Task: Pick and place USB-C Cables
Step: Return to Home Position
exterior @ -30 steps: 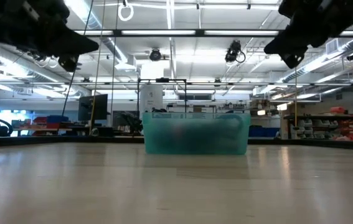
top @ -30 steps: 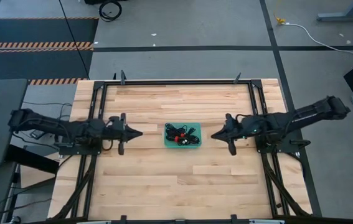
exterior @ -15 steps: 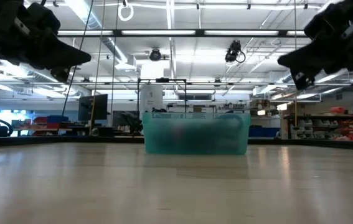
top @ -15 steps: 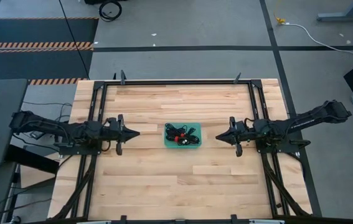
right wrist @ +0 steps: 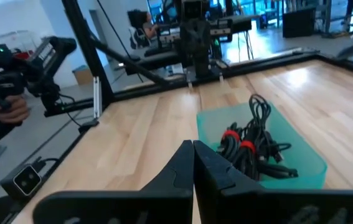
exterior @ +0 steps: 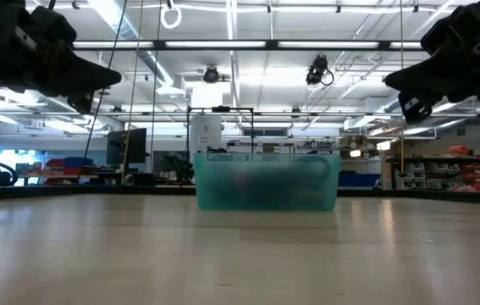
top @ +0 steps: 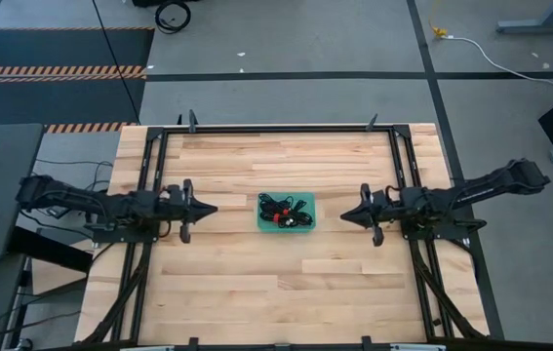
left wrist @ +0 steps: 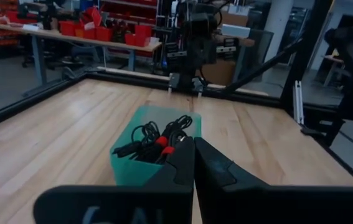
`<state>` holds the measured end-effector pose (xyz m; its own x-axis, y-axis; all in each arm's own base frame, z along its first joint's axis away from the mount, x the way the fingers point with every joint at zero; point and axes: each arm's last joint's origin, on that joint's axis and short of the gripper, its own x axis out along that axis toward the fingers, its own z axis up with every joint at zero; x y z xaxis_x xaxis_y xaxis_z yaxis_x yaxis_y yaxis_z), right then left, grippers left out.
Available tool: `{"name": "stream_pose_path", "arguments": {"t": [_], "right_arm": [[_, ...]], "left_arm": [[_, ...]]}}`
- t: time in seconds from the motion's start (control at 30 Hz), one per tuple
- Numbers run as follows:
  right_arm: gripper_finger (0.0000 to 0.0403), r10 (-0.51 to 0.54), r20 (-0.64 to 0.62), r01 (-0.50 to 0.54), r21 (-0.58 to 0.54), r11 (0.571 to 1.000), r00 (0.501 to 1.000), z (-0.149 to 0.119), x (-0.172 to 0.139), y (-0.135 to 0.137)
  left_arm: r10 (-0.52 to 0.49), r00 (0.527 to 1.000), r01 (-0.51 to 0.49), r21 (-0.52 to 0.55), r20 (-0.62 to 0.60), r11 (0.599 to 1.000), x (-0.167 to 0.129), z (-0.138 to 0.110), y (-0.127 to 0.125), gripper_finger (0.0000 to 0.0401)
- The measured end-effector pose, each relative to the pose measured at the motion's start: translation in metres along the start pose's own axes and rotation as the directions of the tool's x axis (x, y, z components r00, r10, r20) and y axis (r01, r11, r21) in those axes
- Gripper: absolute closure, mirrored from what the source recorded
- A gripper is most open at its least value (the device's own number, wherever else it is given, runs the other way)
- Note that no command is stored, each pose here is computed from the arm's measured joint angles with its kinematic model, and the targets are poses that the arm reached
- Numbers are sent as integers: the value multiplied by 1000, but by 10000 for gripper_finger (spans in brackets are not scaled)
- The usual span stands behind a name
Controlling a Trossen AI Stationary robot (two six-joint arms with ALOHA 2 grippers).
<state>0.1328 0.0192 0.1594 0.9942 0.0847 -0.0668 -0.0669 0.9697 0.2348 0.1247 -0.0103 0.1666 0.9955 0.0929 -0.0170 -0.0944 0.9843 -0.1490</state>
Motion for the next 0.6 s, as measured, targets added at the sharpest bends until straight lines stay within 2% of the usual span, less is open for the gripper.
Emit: {"name": "stream_pose_path", "arguments": {"t": [0.1,0.27,0.33,0.43,0.6], "right_arm": [[398,4,16,-4,-10,1000,1000,2,-3,0],[398,-13,-30,12,-4,1000,999,-1,-8,-1],[398,-21,-35,20,-4,1000,999,-2,-10,-2],[398,-28,-14,28,-4,1000,999,0,-13,-2],[398,-25,23,26,-18,1000,999,4,-16,-1]], "left_arm": [[-4,1000,4,4,19,1000,-3,2,0,395],[1,1000,-1,10,-10,1000,-10,0,2,395],[-3,1000,3,5,16,1000,-13,2,3,395],[-8,999,7,8,47,1000,-18,5,3,395],[-9,1000,9,6,29,1000,-24,2,5,395]]}}
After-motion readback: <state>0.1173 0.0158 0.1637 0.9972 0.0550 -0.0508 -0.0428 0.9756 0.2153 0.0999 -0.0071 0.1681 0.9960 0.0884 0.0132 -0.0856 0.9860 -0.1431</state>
